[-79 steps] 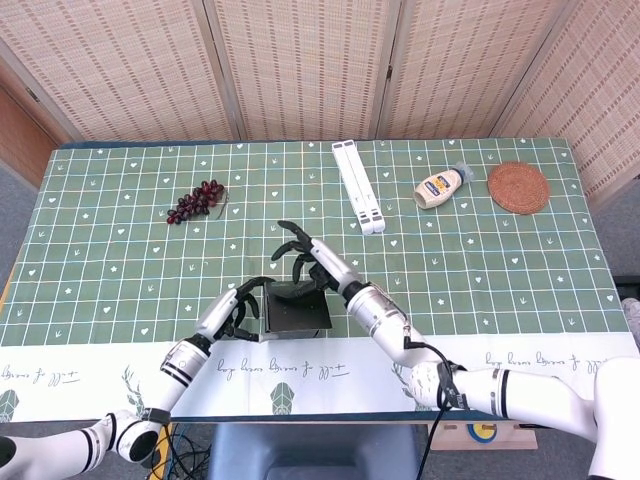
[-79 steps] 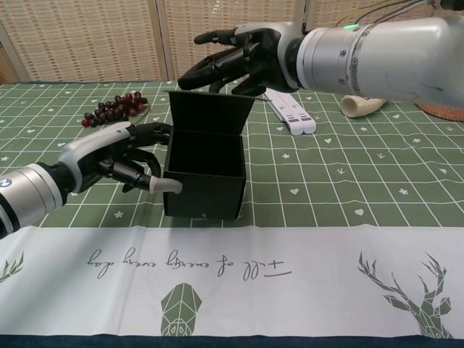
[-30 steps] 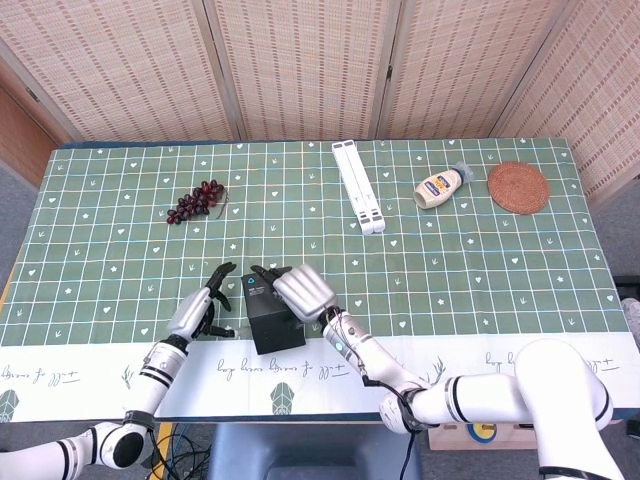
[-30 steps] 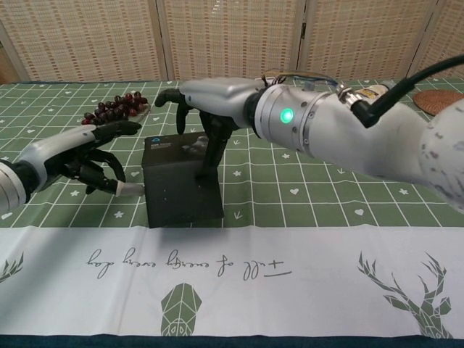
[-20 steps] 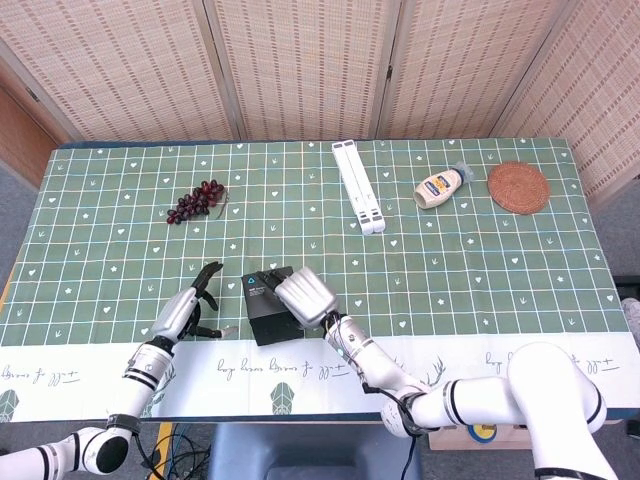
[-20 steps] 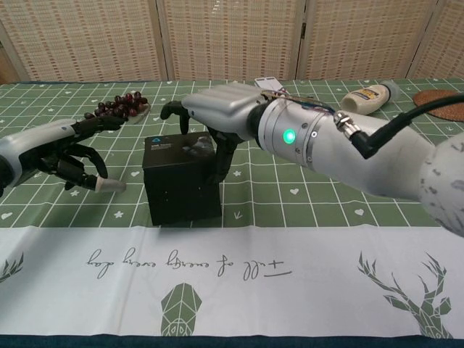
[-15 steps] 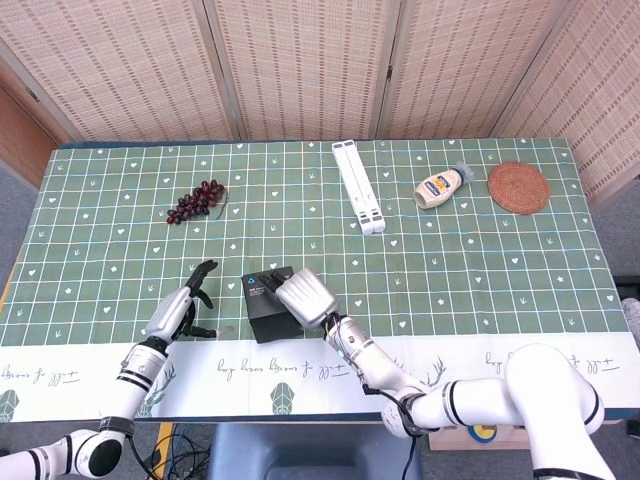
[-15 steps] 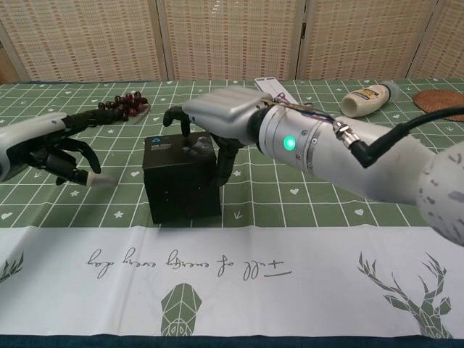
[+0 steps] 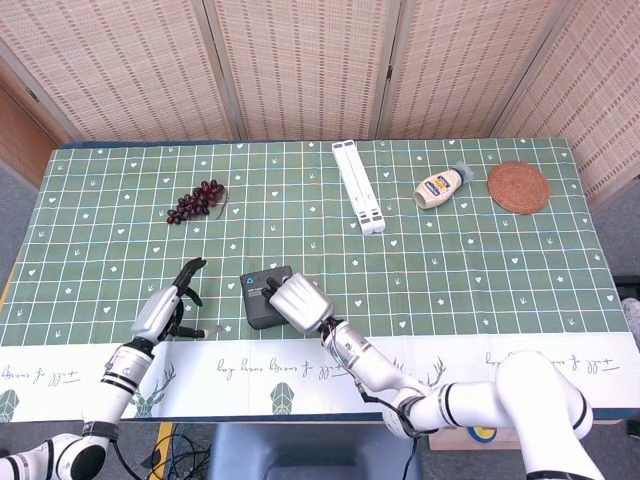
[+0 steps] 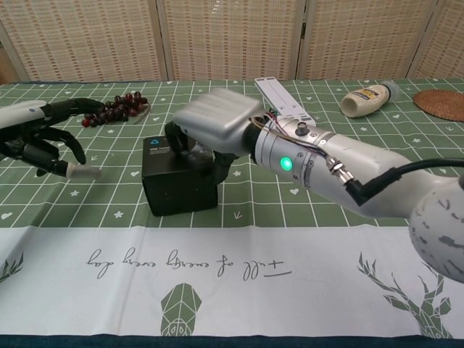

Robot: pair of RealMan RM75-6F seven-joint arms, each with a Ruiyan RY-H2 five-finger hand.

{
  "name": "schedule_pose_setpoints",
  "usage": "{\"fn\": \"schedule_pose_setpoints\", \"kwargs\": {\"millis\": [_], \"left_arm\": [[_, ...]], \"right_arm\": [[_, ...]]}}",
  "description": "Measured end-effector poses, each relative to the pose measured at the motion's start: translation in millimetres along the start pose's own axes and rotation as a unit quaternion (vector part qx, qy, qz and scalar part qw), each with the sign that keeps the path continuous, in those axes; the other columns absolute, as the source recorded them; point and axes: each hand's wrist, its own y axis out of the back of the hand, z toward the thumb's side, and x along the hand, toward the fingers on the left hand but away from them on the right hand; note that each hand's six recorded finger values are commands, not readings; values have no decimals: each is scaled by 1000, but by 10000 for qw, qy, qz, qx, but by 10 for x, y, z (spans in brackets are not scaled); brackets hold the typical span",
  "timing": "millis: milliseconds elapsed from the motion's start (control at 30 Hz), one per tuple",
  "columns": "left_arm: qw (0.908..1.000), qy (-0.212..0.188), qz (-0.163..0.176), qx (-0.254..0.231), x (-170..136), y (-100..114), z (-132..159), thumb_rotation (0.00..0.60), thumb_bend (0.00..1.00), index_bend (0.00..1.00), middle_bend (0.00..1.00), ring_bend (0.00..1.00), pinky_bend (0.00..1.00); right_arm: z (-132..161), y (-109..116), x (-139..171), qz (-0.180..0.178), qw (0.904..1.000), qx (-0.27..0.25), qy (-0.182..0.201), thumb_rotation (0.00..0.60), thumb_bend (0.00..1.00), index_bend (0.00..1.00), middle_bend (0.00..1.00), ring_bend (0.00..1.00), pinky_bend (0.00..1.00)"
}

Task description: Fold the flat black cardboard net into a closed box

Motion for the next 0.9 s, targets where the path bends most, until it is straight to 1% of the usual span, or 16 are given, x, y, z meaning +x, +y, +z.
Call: {"fn": "schedule_pose_setpoints", "kwargs": {"millis": [133,400,500,567,633,700,733,800,833,900], "left_arm": [[10000,-15,-1,-13,-18,25,-1,600,95,0,0,427,744],[10000,-40,-4,-28,-44,59,-5,600,95,0,0,426,743],[10000,-75,25,-35,-52,77,10,600,95,0,0,425,744],[9999,-115,79,-26,-61,104,24,600,95,0,0,417,743],[9997,-170,162,5,-77,148,42,600,95,0,0,384,734],[9994,-221,268,65,-97,204,55,600,95,0,0,324,675],[9991,-242,320,102,-105,227,59,600,95,0,0,302,647],[9983,-281,462,233,-124,282,59,600,95,0,0,232,561],[9977,-289,524,313,-133,304,54,600,95,0,0,211,531],[9960,-292,657,535,-157,350,36,600,94,0,0,186,487]], "right_arm": [[50,-25,0,-85,9999,124,59,600,289,404,392,663,1000],[52,-59,18,-89,9998,175,35,600,305,414,392,663,1000],[32,-7,45,-195,9997,168,14,600,305,414,362,663,1000],[-16,65,90,-334,9994,112,-47,600,305,414,342,652,1000],[-107,162,172,-489,9987,26,-140,600,305,414,333,612,1000],[-189,219,241,-567,9982,-18,-213,600,305,414,333,567,991],[-271,261,309,-622,9976,-61,-290,600,305,414,334,548,976],[-414,307,436,-677,9966,-158,-441,600,305,414,334,524,933],[-516,326,536,-690,9958,-241,-557,600,305,414,334,513,905],[-673,346,700,-696,9942,-352,-738,600,306,414,337,504,883]]}}
